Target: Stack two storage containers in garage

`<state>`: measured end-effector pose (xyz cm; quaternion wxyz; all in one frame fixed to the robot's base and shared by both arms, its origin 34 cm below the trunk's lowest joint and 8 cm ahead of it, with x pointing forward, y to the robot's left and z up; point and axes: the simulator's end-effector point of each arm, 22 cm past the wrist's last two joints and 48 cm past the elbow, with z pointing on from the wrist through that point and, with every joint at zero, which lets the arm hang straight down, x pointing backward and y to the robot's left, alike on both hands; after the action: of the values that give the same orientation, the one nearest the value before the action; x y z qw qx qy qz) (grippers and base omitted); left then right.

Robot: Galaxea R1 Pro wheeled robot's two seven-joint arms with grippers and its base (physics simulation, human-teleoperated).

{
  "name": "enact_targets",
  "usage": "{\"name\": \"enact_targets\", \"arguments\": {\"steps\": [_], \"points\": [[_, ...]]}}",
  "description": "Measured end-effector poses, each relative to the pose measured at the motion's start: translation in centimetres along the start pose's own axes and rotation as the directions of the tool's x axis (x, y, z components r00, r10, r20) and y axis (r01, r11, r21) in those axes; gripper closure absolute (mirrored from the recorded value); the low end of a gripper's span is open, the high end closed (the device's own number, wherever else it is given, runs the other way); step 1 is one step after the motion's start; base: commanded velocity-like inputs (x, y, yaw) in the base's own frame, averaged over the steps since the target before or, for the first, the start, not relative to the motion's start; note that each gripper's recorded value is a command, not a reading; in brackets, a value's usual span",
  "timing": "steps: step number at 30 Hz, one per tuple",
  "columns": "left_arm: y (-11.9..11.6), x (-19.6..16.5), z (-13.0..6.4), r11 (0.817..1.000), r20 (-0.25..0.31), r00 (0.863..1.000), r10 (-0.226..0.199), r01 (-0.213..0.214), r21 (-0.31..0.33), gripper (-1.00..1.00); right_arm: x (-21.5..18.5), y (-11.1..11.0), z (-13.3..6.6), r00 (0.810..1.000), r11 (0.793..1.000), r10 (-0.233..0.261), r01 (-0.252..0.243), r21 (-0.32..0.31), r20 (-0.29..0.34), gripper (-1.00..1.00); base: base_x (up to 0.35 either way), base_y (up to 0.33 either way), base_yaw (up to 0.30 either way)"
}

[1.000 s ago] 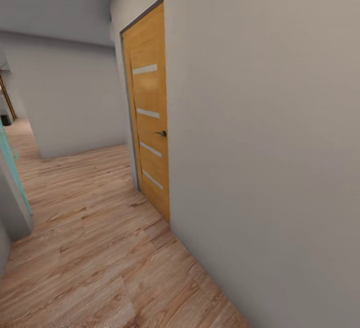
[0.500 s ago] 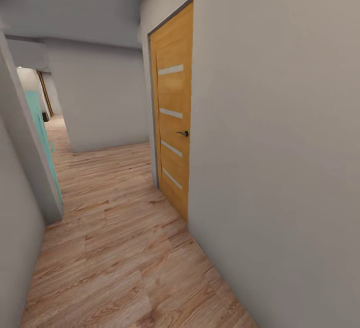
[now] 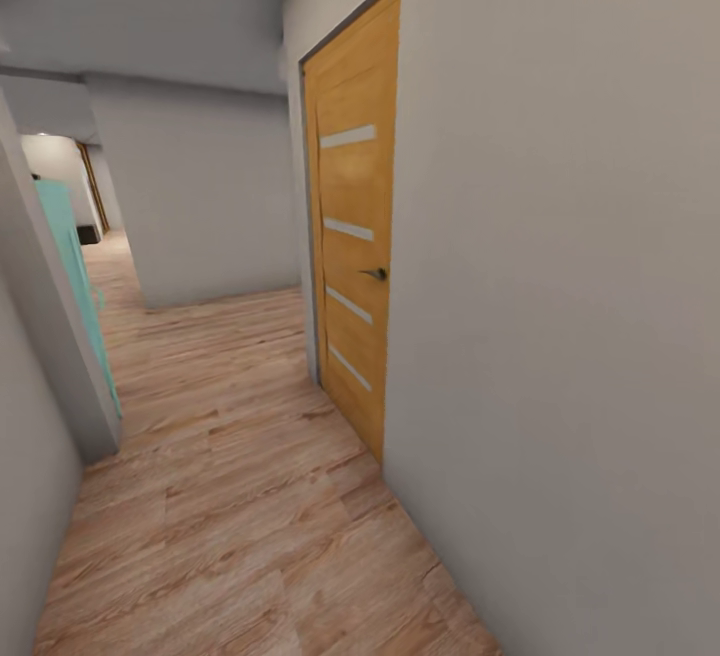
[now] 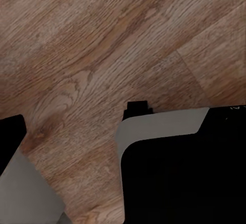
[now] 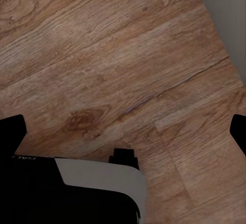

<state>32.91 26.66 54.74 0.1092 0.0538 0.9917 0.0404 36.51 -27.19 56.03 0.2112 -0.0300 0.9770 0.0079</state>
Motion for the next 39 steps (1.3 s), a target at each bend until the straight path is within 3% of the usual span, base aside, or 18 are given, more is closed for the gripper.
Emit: {"name": "enact_targets", "arguments": {"steps": [21, 39], "points": [[-0.02, 0.51, 0.14, 1.000, -0.013, 1.000, 0.001, -0.001, 0.001, -1.00, 0.57, 0.36, 0.09, 1.000, 1.000, 0.001, -0.001, -0.005, -0.014, -1.00, 0.308, 0.206, 0.210], [-0.15, 0.53, 0.14, 1.000, -0.014, 1.000, 0.001, -0.001, 0.003, -1.00, 0.60, 0.25, 0.09, 1.000, 1.000, 0.000, 0.000, -0.004, -0.015, -1.00, 0.304, 0.199, 0.008]]}}
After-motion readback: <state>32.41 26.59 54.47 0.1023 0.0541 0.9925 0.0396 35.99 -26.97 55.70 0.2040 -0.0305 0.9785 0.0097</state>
